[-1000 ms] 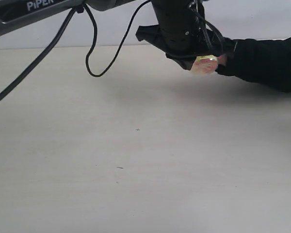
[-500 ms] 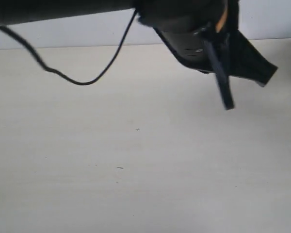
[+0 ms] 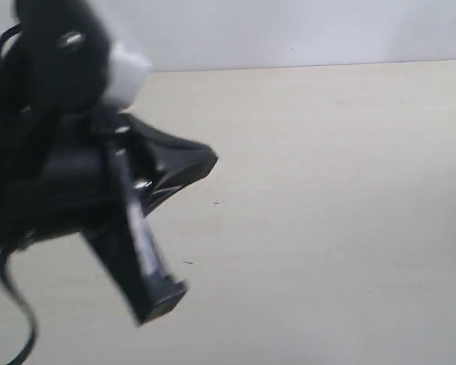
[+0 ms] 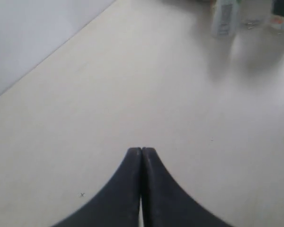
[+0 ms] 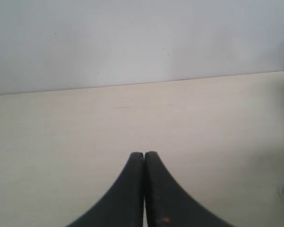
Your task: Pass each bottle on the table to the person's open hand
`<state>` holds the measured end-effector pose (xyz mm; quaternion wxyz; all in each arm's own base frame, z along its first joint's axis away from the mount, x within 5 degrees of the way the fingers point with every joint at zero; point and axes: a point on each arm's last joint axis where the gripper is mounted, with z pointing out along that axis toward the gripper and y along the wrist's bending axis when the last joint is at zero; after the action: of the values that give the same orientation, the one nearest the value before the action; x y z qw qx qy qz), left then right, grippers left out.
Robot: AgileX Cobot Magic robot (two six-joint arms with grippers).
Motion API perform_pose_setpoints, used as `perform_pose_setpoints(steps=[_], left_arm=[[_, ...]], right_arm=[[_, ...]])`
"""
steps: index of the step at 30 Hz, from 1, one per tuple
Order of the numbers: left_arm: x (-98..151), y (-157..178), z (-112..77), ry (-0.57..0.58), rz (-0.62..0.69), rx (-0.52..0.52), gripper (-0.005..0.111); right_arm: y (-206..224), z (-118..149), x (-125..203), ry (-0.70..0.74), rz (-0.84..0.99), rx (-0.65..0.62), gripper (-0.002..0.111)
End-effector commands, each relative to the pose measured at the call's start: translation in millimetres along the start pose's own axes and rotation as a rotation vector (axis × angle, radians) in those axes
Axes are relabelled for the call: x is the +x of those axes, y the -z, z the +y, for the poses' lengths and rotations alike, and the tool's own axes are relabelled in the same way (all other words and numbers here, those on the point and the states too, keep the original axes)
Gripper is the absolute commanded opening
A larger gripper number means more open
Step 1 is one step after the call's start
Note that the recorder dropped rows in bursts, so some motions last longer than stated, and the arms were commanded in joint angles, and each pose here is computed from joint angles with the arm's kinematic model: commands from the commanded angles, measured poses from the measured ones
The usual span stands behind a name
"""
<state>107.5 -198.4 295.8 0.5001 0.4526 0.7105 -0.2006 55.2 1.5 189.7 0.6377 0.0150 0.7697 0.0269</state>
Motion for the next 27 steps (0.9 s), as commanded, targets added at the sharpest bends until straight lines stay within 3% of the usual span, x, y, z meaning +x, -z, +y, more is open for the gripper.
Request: perform_pose_setpoints(steps=[1, 8, 24, 27], left_arm=[[25, 42, 6.5, 0.043, -0.07, -0.021, 0.0], [43, 82, 26.9, 0.095, -0.084, -0.187, 0.0], [41, 94, 28.9, 0.115, -0.135, -0.187, 0.0], [42, 96, 34.1, 0.209, -0.145, -0.206, 0.0]], right_arm=[[0, 0, 1, 0.006, -0.006, 0.005, 0.0], [0, 0, 1, 0.006, -0.006, 0.005, 0.0], [0, 0, 1, 0.006, -0.006, 0.005, 0.0], [0, 0, 1, 0.006, -0.006, 0.005, 0.0]])
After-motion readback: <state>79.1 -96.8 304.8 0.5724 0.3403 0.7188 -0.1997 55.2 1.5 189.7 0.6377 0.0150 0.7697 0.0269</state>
